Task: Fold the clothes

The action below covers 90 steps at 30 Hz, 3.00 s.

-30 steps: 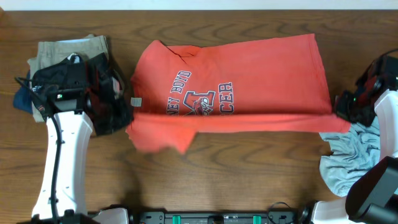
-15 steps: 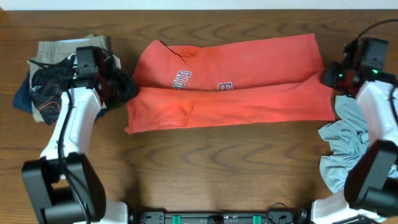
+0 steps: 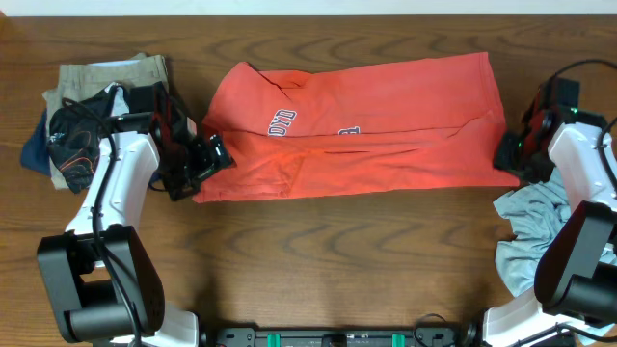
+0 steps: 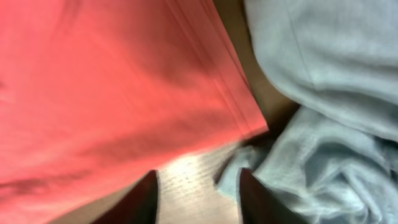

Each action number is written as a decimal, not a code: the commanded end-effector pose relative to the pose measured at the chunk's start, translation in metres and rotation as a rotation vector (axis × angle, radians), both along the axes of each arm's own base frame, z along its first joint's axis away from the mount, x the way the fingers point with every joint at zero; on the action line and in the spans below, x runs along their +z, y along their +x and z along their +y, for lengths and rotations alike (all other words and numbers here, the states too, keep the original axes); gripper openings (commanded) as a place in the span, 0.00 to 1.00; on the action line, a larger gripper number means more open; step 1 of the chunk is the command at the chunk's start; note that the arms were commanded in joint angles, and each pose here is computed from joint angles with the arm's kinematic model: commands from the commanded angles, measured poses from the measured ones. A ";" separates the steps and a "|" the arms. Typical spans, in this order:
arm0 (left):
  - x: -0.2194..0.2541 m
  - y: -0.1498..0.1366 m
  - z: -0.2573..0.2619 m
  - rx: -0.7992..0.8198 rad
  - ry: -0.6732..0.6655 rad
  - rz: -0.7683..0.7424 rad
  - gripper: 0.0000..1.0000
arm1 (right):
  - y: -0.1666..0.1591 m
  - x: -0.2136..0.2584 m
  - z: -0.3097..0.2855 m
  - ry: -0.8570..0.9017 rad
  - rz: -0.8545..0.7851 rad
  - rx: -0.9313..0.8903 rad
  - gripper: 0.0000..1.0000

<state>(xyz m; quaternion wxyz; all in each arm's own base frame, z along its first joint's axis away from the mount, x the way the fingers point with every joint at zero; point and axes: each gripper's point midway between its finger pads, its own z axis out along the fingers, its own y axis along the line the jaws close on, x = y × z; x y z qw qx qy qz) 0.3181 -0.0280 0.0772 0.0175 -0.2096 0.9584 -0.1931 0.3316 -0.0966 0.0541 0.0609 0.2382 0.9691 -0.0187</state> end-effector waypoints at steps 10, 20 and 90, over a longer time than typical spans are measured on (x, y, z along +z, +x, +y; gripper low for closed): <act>-0.027 -0.027 -0.005 -0.108 0.115 0.068 0.96 | -0.093 -0.067 -0.023 -0.052 0.218 -0.156 0.26; -0.031 -0.030 -0.005 -0.107 0.114 0.071 0.95 | -0.122 -0.065 -0.071 0.024 0.191 -0.510 0.43; -0.028 -0.003 -0.006 -0.101 0.113 -0.043 0.95 | -0.010 0.029 -0.091 0.231 -0.484 -0.284 0.13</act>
